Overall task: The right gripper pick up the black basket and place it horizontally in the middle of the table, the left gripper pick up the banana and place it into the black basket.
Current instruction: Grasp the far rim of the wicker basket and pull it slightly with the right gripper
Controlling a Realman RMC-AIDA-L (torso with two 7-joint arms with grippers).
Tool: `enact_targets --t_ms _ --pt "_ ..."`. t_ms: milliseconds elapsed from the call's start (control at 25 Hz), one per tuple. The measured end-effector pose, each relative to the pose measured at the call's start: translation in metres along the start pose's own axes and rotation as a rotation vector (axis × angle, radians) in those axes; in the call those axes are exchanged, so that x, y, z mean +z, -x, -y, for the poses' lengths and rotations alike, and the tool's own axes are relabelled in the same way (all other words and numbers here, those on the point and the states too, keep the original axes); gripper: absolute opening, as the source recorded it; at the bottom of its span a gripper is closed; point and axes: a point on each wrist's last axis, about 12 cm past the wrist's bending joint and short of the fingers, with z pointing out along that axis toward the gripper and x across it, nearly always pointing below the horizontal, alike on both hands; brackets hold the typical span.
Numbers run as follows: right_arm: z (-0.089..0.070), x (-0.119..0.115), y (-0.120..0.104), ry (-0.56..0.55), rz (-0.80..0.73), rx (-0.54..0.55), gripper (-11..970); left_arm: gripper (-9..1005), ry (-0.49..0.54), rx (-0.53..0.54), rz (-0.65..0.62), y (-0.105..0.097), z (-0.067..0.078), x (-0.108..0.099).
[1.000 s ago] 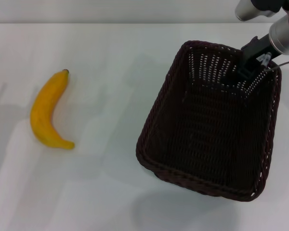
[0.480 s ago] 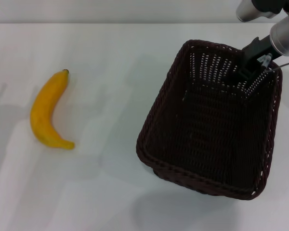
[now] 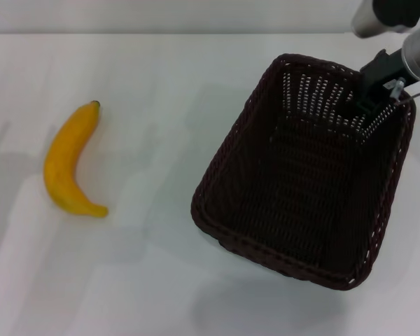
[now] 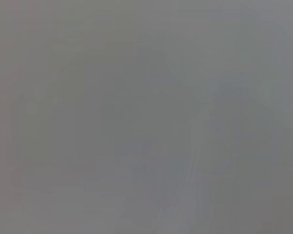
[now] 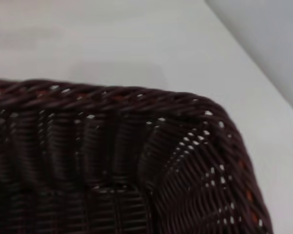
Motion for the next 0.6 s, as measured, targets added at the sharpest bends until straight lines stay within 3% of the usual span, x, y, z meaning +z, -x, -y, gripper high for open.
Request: enact_targets --t_ms 360,600 --pt "0.0 -0.01 0.001 -0.012 0.016 0.099 359 878 -0.006 0.0 0.012 0.001 0.0 -0.001" --pt "0.0 -0.012 0.002 -0.008 0.02 0.238 311 877 -0.01 0.001 0.02 0.002 0.001 -0.002"
